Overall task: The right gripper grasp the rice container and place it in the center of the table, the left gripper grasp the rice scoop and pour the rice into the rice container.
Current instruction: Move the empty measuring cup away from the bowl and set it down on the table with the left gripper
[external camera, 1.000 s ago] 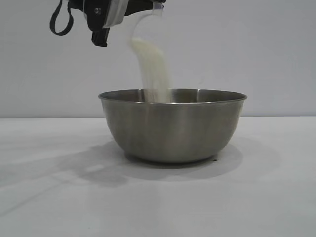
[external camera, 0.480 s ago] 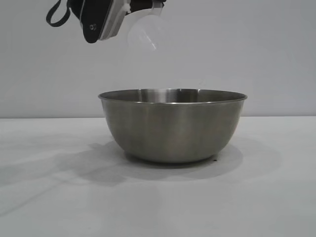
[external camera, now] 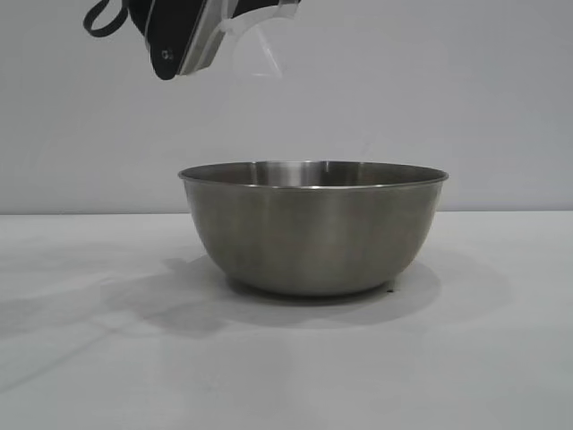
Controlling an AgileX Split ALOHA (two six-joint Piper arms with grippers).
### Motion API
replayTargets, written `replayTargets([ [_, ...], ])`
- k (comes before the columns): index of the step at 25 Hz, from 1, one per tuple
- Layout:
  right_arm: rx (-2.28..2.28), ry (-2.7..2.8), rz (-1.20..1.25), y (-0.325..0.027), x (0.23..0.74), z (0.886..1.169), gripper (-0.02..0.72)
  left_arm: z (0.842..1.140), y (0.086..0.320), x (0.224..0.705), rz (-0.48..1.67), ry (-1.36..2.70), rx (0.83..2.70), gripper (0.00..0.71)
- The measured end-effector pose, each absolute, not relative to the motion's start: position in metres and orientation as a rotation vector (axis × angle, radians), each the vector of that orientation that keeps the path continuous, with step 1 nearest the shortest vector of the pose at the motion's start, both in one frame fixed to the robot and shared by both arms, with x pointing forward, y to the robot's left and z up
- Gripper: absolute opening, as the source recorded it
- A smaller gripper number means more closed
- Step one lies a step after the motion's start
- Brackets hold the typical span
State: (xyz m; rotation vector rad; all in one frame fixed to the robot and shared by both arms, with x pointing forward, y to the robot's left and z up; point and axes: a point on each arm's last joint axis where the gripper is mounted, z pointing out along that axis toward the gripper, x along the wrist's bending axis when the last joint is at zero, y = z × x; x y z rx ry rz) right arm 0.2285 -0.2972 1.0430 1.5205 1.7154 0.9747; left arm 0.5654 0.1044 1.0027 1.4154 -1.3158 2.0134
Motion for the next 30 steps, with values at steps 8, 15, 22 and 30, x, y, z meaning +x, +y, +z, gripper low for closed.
replayTargets([
  [8, 1.52, 1.715, 0.975, -0.297, 0.229, 1.043, 0.235, 1.011, 0.117, 0.579, 1.649, -0.392, 1.595, 0.0],
  [15, 1.52, 1.715, 0.975, -0.297, 0.229, 1.043, 0.235, 1.003, 0.147, 0.59, 1.388, 0.458, 1.48, 0.0],
  [22, 1.52, 1.715, 0.975, -0.297, 0.229, 1.043, 0.235, 0.965, 0.18, 0.572, 1.28, 0.921, 1.408, 0.0],
  [30, 1.52, 1.715, 0.975, -0.297, 0.229, 1.043, 0.235, 0.934, 0.201, 0.541, 1.188, 1.129, 1.358, 0.0],
])
